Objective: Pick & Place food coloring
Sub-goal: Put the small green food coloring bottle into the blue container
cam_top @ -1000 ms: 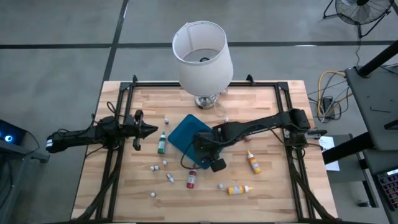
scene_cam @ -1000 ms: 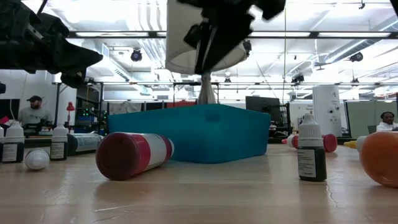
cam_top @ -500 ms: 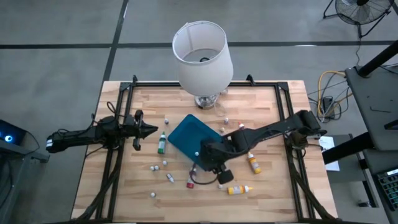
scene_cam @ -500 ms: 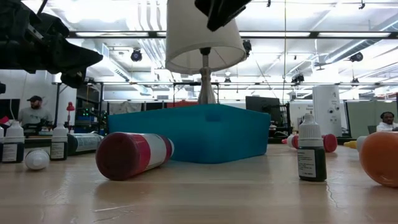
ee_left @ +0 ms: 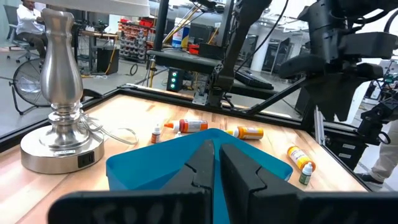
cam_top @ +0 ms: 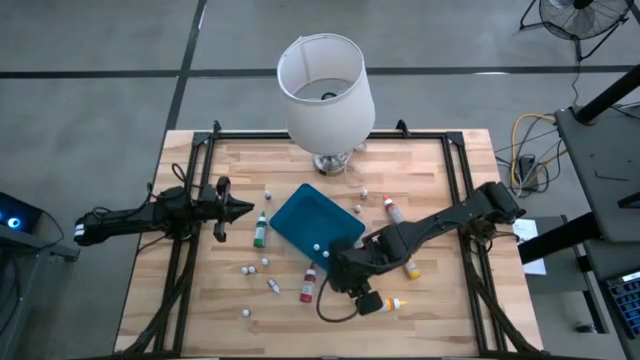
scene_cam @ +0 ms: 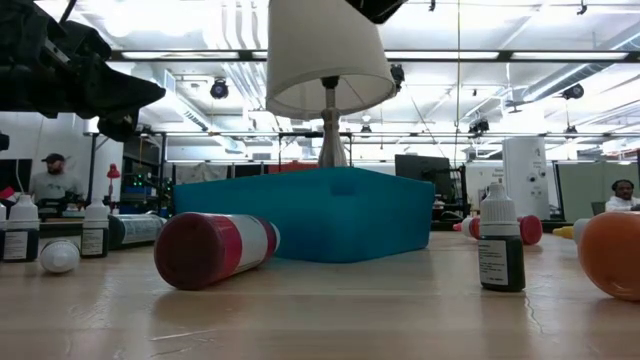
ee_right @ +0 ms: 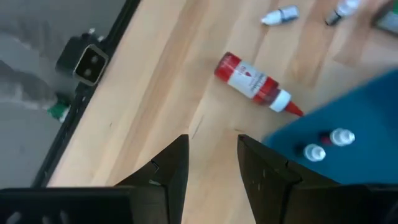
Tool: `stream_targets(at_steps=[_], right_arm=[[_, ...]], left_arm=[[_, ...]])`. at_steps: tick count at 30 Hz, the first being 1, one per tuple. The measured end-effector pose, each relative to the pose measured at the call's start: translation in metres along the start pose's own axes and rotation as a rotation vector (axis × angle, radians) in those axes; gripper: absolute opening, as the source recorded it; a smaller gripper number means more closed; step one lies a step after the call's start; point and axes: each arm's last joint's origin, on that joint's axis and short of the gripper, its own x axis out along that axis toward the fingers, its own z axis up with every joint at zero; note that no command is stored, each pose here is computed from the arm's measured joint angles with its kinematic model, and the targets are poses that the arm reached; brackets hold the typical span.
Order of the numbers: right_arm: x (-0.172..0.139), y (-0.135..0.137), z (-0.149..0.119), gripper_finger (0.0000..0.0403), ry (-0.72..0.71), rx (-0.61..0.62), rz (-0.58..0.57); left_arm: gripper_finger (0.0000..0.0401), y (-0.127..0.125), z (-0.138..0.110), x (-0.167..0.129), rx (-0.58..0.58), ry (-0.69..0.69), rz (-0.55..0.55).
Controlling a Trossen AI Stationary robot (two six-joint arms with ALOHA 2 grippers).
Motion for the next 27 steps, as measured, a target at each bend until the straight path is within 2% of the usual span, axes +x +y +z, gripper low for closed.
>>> stream_targets(at_steps=[8,15,20,27], right_arm=[[0.001,0.023,-0.003,0.0129,0.016,-0.235,0.031],[0.001,0.044,-0.011,0.0135,0.073,-0.5,0.069],[0.003,0.05,-0.012,0.0135,0.079,-0.578,0.075],[0.028,0.051,-0.015,0.0137,0.141,-0.588,0.085]], left_arm=[[0.0,0.0,0.0,0.0,0.0,0.0,0.0],[0.0,0.0,0.0,0.0,0.0,0.0,0.0],[0.0,0.0,0.0,0.0,0.0,0.0,0.0],[0.0,0.0,0.0,0.0,0.0,0.001,0.0]])
